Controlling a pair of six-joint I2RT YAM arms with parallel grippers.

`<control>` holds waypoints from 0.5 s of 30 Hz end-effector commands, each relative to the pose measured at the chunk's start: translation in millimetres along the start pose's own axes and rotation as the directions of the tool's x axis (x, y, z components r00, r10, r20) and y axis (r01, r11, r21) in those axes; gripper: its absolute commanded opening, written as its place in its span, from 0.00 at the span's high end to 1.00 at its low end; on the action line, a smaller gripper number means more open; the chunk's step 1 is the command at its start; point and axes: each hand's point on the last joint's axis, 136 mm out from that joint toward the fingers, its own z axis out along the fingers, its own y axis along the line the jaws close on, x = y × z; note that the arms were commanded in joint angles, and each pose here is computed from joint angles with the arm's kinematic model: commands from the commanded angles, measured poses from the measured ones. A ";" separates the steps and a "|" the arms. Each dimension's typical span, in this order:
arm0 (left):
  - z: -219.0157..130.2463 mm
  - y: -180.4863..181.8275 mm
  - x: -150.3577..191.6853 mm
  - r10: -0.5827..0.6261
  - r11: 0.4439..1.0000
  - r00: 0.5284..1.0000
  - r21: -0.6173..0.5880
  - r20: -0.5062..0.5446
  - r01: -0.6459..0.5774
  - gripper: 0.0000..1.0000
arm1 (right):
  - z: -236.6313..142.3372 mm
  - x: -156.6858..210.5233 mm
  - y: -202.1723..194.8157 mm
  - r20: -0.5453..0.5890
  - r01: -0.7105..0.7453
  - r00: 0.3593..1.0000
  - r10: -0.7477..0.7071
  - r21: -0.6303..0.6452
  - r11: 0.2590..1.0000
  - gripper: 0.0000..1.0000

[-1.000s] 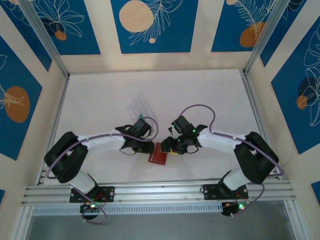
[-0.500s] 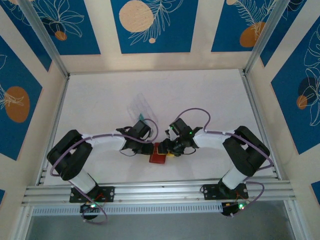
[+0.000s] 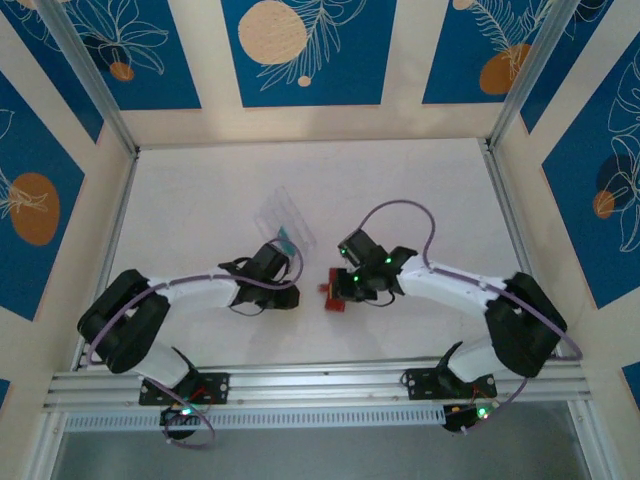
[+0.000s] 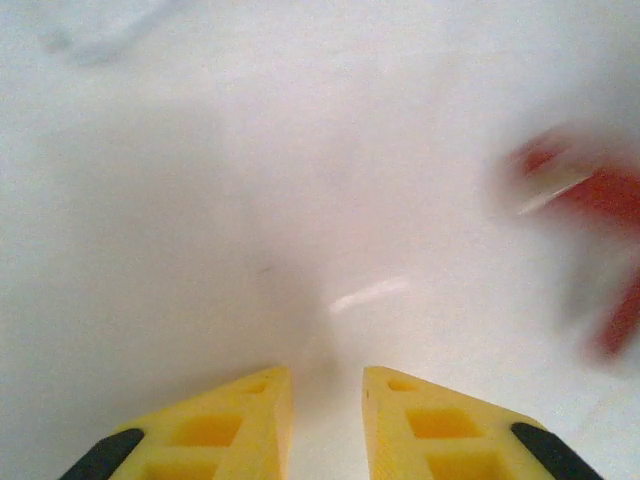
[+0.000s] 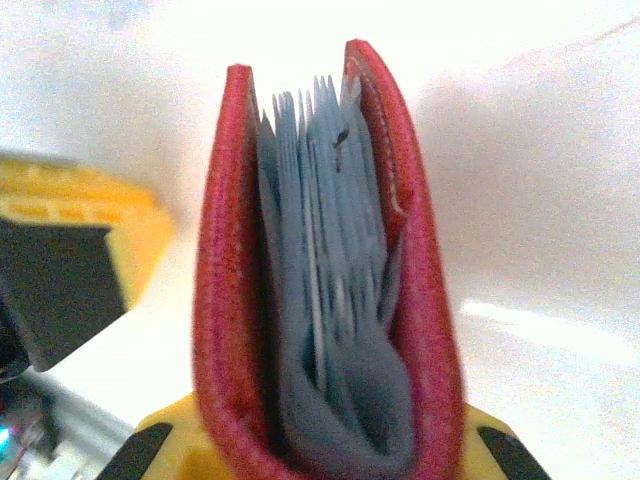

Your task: Put the credit cards into the card holder

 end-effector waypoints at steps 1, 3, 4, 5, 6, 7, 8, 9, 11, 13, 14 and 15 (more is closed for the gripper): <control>-6.3 23.8 7.3 -0.046 0.994 0.999 -0.095 0.001 0.046 0.74 | -59.1 -1.4 -80.4 0.084 0.007 0.995 -0.055 0.482 0.876 1.00; -8.2 24.2 7.2 -0.055 0.994 0.998 -0.094 0.010 0.056 0.74 | -81.0 -1.3 -92.0 0.096 0.020 0.990 -0.100 0.615 0.788 1.00; -8.7 23.7 7.3 -0.060 0.994 0.998 -0.090 0.013 0.061 0.74 | -86.8 -0.7 -95.6 0.087 0.025 0.990 -0.110 0.664 0.747 1.00; -9.4 23.3 7.3 -0.064 0.994 0.998 -0.085 0.017 0.065 0.74 | -90.4 0.5 -97.9 0.067 0.036 0.991 -0.119 0.710 0.703 1.00; -9.8 23.3 7.0 -0.066 0.994 0.998 -0.082 0.019 0.068 0.74 | -90.2 1.2 -98.1 0.048 0.052 0.990 -0.129 0.740 0.670 1.00; -10.5 22.6 7.3 -0.068 0.995 0.998 -0.079 0.019 0.069 0.73 | -86.6 2.0 -96.4 0.019 0.077 0.989 -0.144 0.771 0.633 1.00; -11.1 22.4 7.4 -0.068 0.995 0.997 -0.078 0.019 0.070 0.74 | -80.5 2.9 -92.9 -0.006 0.102 0.988 -0.156 0.782 0.615 1.00; -12.2 22.1 7.0 -0.069 0.995 0.997 -0.077 0.021 0.070 0.73 | -71.5 5.0 -88.4 -0.039 0.132 0.985 -0.165 0.790 0.599 1.00; -14.1 23.3 8.2 -0.072 0.994 0.997 -0.079 0.025 0.074 0.73 | -50.6 8.1 -77.9 -0.090 0.179 0.980 -0.177 0.788 0.589 0.97; -16.3 24.8 10.3 -0.080 0.993 0.996 -0.081 0.028 0.082 0.73 | -24.6 11.6 -61.3 -0.135 0.227 0.972 -0.191 0.746 0.627 0.89; -17.6 25.7 10.8 -0.083 0.993 0.996 -0.081 0.031 0.086 0.73 | -15.0 12.9 -54.2 -0.150 0.244 0.968 -0.199 0.728 0.640 0.85; -19.3 26.7 11.5 -0.087 0.993 0.996 -0.083 0.034 0.090 0.73 | -0.5 13.5 -43.0 -0.173 0.270 0.962 -0.211 0.701 0.660 0.80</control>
